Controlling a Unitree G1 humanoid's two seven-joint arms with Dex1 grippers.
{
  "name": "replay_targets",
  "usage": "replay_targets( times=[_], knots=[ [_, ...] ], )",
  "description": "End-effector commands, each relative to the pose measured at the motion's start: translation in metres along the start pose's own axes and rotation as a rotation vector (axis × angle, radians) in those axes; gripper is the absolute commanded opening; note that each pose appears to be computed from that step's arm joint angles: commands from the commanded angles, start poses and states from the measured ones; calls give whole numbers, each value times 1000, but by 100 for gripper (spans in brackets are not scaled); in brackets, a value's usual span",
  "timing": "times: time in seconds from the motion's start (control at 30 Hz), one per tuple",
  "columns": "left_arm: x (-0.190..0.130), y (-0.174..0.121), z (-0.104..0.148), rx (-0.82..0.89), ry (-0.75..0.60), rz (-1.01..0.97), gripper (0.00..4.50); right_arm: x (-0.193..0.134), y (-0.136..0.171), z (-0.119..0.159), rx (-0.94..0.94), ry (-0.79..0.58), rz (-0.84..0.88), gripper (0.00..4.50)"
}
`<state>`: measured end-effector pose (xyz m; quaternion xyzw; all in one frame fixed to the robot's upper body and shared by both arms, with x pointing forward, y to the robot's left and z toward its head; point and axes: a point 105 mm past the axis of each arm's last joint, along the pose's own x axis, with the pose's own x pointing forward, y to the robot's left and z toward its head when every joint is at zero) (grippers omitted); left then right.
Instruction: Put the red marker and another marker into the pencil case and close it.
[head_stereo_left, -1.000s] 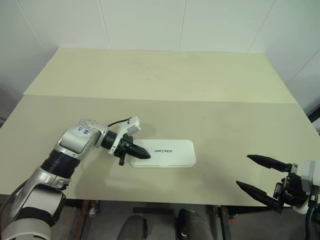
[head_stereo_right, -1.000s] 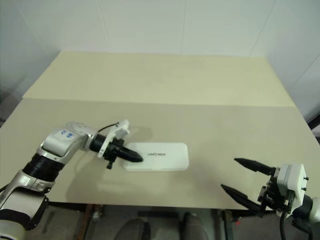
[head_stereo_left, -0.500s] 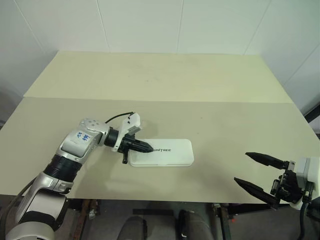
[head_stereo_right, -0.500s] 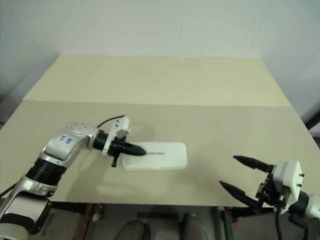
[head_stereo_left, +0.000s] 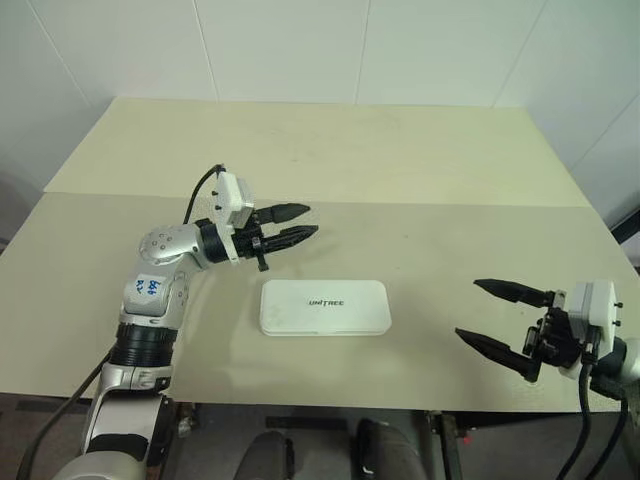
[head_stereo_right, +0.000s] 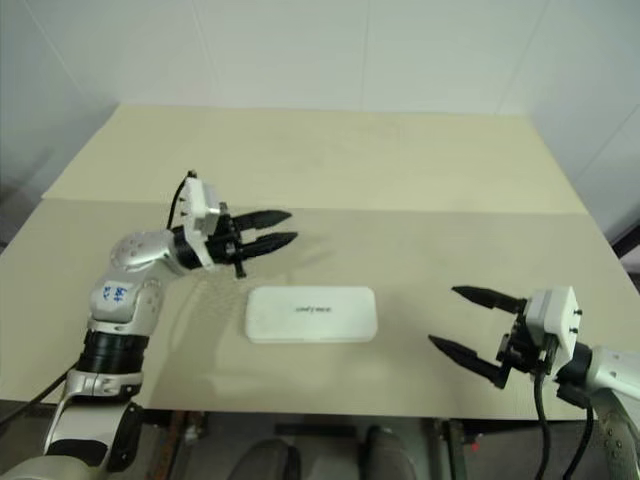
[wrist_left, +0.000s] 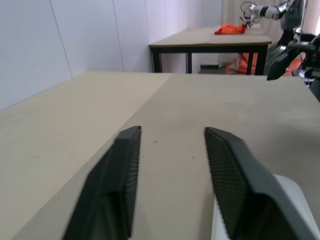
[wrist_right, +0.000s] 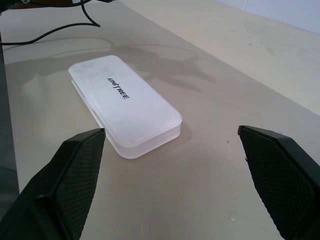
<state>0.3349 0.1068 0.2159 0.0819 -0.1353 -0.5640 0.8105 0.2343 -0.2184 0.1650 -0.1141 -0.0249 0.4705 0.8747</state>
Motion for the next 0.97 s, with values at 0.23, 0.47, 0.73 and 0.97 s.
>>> replay_targets(
  times=[0.23,0.47,0.73,0.97],
  knots=[
    [-26,-11,18,1,-142,-74,449,10,-8,11,-47,6,92,450],
    [-75,-29,-28,23,155,-358,449,1,-13,16,-59,48,120,450],
    [-92,-14,-43,100,299,-404,449,3,-14,20,-82,38,129,450],
    [-75,-9,-44,130,265,-418,449,4,-10,27,-114,7,90,450]
  ],
)
